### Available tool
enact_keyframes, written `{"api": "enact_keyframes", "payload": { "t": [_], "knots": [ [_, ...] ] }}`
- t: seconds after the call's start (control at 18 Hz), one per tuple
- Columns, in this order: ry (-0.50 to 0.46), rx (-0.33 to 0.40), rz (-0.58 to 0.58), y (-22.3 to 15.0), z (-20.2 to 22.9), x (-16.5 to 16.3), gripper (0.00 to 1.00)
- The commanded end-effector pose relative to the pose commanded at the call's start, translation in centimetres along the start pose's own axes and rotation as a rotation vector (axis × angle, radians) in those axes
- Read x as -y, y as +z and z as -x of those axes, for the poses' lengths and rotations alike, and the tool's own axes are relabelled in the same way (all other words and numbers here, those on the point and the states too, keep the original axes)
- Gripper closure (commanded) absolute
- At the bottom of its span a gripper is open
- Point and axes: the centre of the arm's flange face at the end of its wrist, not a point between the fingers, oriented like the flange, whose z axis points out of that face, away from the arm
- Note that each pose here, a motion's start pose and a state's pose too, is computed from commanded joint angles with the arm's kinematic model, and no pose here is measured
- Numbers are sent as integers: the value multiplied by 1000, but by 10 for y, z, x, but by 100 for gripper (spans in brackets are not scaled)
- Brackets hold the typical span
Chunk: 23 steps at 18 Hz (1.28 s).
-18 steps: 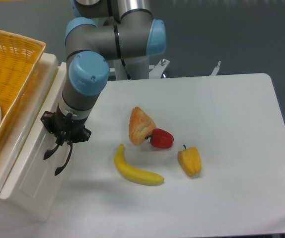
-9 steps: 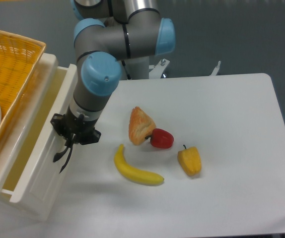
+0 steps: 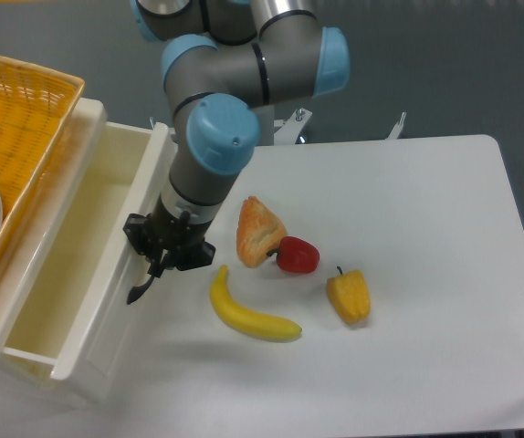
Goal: Slide open the top white drawer
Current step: 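Pull the upper drawer outward by its handle, away from the cabinet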
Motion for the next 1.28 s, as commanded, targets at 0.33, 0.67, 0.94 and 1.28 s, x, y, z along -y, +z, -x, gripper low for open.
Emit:
{"api": "enact_keyframes", "payload": {
  "t": [0.33, 0.67, 0.94, 1.28],
  "knots": [
    [-10, 11, -3, -8, 27, -6, 90],
    [-24, 20, -11, -15, 42, -10, 90],
    [-29, 28, -23, -21, 49, -7, 90],
    [-17, 38, -27, -28, 63, -10, 90]
  ]
}}
